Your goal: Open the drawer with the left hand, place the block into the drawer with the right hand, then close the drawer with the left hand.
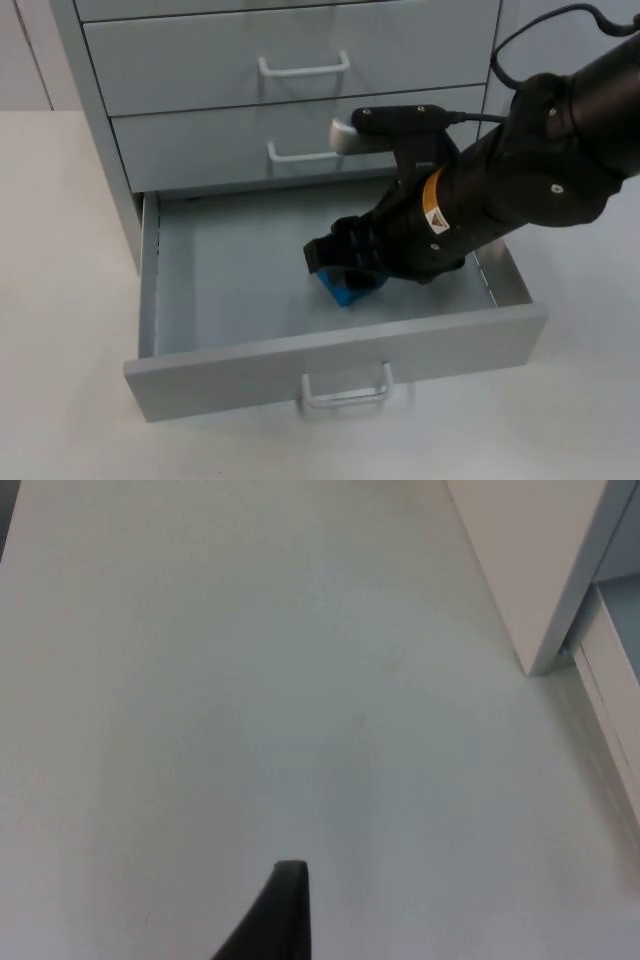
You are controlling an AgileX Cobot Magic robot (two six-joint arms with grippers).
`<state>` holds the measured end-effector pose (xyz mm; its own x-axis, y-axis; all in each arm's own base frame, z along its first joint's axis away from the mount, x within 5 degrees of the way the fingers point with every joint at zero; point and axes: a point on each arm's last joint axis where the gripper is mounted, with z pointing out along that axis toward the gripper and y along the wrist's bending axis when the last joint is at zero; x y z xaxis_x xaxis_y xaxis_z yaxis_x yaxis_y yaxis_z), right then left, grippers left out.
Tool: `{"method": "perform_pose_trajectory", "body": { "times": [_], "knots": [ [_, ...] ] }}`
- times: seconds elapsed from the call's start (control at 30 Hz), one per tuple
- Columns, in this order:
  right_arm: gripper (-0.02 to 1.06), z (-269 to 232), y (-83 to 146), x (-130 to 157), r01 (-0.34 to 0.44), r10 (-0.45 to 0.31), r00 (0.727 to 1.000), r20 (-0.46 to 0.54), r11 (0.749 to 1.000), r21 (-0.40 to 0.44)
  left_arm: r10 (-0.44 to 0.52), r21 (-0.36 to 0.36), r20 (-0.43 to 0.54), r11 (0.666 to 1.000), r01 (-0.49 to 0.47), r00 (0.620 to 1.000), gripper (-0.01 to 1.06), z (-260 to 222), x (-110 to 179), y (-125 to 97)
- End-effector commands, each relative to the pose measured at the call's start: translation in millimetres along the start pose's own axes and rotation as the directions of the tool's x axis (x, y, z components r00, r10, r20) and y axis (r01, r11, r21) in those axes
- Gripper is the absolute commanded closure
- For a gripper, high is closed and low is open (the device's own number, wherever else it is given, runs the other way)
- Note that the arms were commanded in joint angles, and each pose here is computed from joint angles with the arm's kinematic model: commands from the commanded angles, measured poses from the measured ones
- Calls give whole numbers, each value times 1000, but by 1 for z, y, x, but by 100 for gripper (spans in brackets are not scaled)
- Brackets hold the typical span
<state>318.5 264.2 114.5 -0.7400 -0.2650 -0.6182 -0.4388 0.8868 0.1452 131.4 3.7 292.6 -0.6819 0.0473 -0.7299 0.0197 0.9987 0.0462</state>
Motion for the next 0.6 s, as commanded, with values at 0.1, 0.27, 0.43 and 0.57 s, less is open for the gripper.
{"method": "perform_pose_trajectory", "body": {
  "times": [0.1, 0.27, 0.43, 0.57],
  "knots": [
    [47, -7, 3, -7, 5, -5, 1000, 31, 1000, -14, -7, -3, 11, 1000, 7, 1000, 0, -1, 0, 0],
    [36, -7, 3, -8, 9, -9, 999, 33, 1000, -16, -7, -3, 11, 1000, 7, 1000, 0, -1, 0, 0],
    [33, -7, 3, -8, 9, -9, 999, 33, 1000, -16, -7, -3, 11, 1000, 7, 1000, 0, -1, 0, 0],
    [33, -20, 5, -15, 11, -11, 999, 51, 1000, -9, -7, -3, 11, 1000, 7, 1000, 0, -1, 0, 0]
  ]
}}
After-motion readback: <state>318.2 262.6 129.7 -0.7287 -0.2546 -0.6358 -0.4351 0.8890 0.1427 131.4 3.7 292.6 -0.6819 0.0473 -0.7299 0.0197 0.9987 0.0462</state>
